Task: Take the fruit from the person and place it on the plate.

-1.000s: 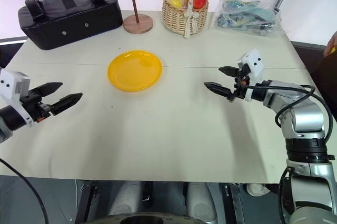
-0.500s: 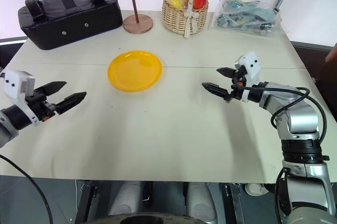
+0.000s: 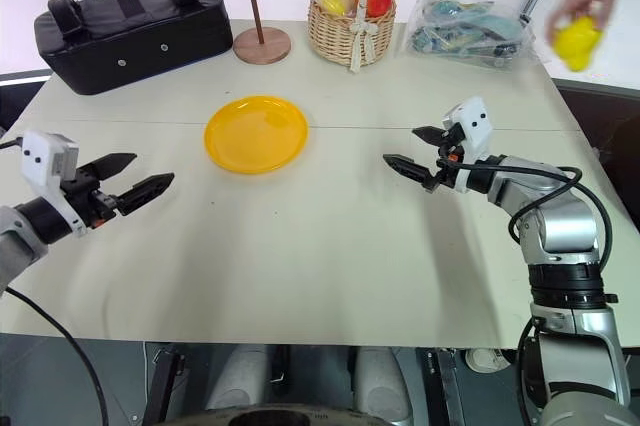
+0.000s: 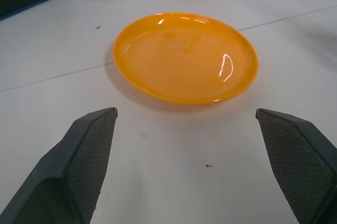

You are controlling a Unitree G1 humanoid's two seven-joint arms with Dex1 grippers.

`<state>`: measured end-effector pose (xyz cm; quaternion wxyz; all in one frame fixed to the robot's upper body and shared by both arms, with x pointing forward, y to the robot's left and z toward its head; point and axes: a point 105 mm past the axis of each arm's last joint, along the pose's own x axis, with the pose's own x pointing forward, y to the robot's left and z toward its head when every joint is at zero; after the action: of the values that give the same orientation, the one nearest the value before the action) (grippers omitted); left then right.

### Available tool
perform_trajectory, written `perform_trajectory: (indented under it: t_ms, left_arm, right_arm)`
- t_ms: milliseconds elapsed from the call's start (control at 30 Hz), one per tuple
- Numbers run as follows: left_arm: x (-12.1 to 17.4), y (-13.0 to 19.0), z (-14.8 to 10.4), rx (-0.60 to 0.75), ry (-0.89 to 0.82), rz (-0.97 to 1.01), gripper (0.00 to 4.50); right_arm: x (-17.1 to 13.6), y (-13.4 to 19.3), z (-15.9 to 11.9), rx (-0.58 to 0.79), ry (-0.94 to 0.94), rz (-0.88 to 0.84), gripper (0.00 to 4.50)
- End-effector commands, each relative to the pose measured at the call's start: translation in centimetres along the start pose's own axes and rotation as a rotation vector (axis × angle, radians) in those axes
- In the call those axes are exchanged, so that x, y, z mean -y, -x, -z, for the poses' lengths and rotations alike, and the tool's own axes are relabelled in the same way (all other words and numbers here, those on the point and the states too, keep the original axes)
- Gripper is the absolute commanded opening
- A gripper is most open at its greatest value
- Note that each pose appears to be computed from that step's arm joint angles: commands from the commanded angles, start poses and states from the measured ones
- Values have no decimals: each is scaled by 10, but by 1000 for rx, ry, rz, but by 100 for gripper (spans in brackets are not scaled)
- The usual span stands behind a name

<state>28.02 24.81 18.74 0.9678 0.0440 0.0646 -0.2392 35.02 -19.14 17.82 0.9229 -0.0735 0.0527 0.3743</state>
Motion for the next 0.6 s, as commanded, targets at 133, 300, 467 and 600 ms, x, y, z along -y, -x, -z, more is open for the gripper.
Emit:
perform_trajectory:
  t_ms: [133,300,467,600]
  left_arm:
    - [-1,1,-12,32,-44,3,442]
    - [-6,2,-11,31,-48,-13,442]
    - [-10,2,-22,71,-43,12,442]
    - [0,4,-42,99,-42,150,442]
  right_arm:
    - [-3,2,-14,54,40,4,450]
    - [-3,1,-13,55,39,5,450]
    - [-4,0,-13,56,39,0,450]
    - [-4,0,-13,55,39,-1,450]
